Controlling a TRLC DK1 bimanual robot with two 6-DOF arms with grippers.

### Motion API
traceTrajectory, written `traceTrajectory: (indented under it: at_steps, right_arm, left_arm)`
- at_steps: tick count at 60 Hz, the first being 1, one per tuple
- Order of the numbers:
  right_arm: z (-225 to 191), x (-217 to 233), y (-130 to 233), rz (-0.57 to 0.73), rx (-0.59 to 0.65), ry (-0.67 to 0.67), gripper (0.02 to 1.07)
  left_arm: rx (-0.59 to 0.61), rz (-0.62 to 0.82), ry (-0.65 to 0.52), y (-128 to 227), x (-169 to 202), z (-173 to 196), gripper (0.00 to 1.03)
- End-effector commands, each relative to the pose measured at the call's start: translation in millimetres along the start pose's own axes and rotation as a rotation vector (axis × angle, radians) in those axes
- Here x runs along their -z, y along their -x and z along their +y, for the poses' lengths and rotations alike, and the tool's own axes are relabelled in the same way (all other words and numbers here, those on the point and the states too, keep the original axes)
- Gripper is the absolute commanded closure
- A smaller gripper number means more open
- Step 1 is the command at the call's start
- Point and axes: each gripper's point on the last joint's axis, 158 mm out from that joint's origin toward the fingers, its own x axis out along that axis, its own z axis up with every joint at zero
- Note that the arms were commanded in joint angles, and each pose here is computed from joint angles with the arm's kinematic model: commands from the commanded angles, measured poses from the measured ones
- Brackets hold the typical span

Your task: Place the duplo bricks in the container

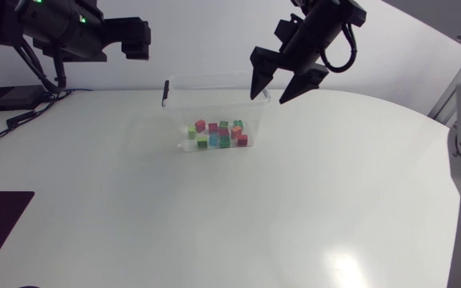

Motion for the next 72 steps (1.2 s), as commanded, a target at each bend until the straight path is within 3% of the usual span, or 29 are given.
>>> traceTrajectory:
  at_steps: [1,29,72]
  right_arm:
    - [-7.3,9.3,17.0,-0.004,0.022,-0.044,0.07]
    - [-20.2,46.5,75.0,-0.094,0.131,-0.022,0.07]
    - [-77.8,136.3,106.5,-0.325,0.306,-0.044,0.07]
  left_arm:
    - [0.002,0.005,0.021,6.8,5.6,0.9,0.05]
    - [-0.02,-0.006,0.033,23.9,34.5,21.4,0.05]
    - [-0.102,-0.114,0.018,49.8,79.5,65.9,0.05]
